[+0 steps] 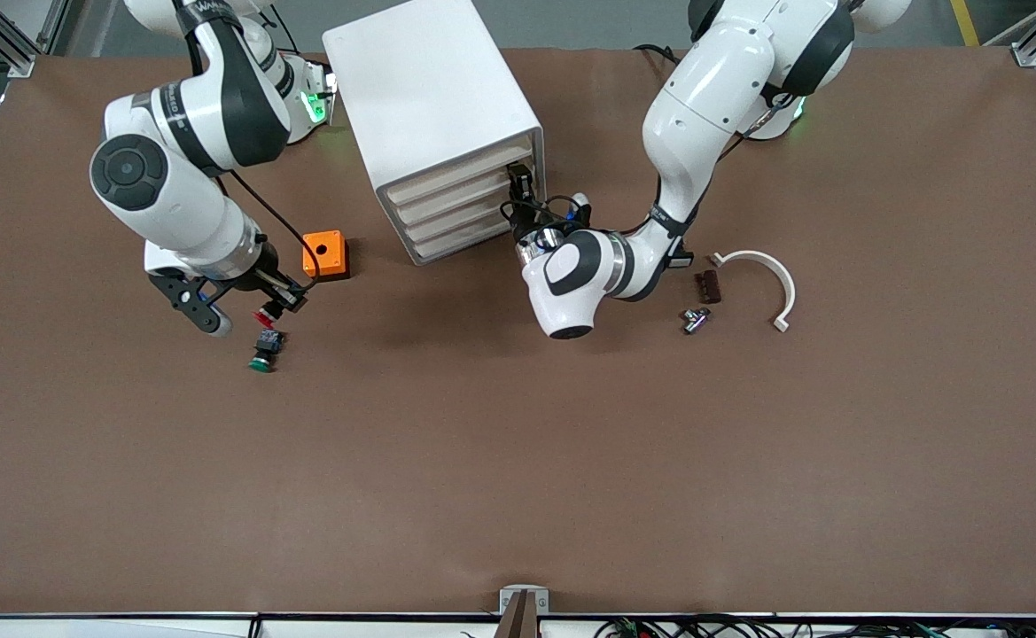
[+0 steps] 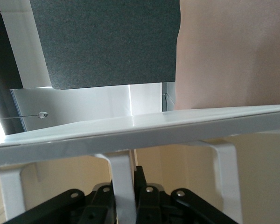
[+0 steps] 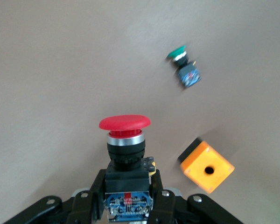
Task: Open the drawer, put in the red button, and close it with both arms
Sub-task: 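Pull the drawer open with the left gripper while the right gripper lifts the button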
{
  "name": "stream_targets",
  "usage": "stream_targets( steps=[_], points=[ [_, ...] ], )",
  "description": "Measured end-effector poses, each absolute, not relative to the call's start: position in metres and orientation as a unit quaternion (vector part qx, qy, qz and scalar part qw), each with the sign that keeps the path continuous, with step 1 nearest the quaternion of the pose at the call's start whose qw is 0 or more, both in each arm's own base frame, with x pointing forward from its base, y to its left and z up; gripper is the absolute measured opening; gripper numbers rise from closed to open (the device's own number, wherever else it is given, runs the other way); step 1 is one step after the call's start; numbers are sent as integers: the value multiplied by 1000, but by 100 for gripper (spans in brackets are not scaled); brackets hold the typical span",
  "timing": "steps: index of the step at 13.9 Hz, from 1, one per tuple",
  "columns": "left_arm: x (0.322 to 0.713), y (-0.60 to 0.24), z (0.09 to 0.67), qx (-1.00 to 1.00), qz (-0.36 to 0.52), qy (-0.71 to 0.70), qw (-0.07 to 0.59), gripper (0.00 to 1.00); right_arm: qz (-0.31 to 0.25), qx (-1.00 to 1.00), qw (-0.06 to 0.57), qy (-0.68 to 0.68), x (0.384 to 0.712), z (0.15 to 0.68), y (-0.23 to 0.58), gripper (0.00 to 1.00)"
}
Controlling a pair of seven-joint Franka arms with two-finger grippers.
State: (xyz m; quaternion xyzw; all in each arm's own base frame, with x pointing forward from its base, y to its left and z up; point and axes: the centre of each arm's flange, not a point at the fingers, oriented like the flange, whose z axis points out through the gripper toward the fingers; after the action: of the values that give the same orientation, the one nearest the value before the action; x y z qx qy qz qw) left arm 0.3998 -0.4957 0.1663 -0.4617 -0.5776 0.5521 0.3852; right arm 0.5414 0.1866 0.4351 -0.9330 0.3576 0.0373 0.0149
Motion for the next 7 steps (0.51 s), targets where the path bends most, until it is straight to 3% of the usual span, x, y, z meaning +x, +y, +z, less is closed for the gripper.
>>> stream_targets(
  steps=[7],
  points=[
    [438,-462,166,-438,566,-597,363,13,43,-915,27,401,517,449,240,41]
  ],
)
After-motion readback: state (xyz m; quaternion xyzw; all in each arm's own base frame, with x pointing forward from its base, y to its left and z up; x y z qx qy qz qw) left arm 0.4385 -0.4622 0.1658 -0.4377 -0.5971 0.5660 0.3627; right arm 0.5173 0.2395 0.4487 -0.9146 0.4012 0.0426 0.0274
